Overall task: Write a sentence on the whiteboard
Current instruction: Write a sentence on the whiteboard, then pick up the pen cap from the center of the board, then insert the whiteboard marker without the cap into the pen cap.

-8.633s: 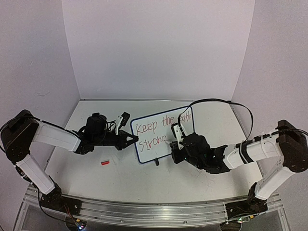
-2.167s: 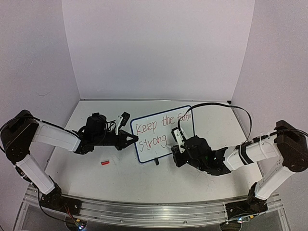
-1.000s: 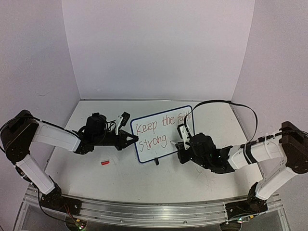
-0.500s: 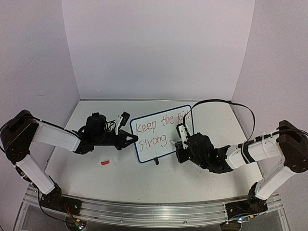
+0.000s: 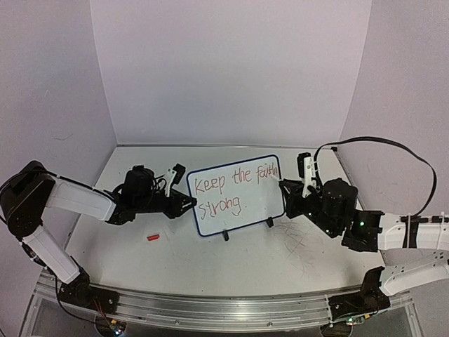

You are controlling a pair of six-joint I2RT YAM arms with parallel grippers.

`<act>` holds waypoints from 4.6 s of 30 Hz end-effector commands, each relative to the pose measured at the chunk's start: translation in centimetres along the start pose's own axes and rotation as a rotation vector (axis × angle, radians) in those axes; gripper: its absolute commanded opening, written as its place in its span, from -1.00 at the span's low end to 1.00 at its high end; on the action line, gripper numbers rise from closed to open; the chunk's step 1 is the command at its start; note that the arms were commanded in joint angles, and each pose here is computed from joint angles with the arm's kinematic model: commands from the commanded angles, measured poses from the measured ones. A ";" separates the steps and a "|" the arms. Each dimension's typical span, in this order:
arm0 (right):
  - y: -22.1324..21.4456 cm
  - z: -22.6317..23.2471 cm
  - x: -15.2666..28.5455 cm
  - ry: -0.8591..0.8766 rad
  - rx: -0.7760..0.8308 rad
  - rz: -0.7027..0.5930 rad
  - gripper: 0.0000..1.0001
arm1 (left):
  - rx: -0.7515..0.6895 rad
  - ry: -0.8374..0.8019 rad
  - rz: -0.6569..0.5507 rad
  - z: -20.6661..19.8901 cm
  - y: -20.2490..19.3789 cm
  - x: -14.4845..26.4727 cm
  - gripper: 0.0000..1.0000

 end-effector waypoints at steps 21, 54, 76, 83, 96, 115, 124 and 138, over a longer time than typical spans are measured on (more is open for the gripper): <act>1.4 -0.6 1.4 -0.003 0.091 0.012 -1.00 | 0.535 0.421 0.413 0.3 -6.1 9.8 0.04; 0.8 0.7 2.3 0.152 0.109 0.038 -1.00 | 0.485 0.373 0.598 1.7 -9.9 5.1 0.31; 1.0 1.2 2.0 0.180 0.106 0.028 -1.00 | 0.625 0.579 0.777 -0.2 -14.1 8.0 -0.09; 1.3 1.1 1.9 0.167 0.112 0.018 -1.00 | 0.590 0.654 0.827 0.4 -15.0 7.3 -0.33; 3.8 2.0 2.2 0.194 0.103 -0.008 -1.00 | 0.430 0.715 0.529 0.8 -9.6 8.5 -0.86; 5.4 12.5 -1.1 0.647 -0.157 0.479 -1.00 | -0.549 -0.023 -0.198 -8.9 9.4 10.9 -0.98; 5.3 14.0 -3.1 0.610 -0.145 0.621 -1.00 | -0.839 -0.101 -0.214 -11.6 9.0 10.6 -1.00; 5.4 15.6 -3.4 0.664 -0.106 0.682 -1.00 | -0.946 -0.096 -0.143 -12.2 7.3 10.4 -1.00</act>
Point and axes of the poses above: each gripper's point midway between its finger pads, its own x axis back along the fingers, its own z axis along the line the jaws close on, y = z × x, the point moved 6 cm from there along x, back along the fingers, and after that the axes turned 6 degrees about -x, right-handed, at the moved point
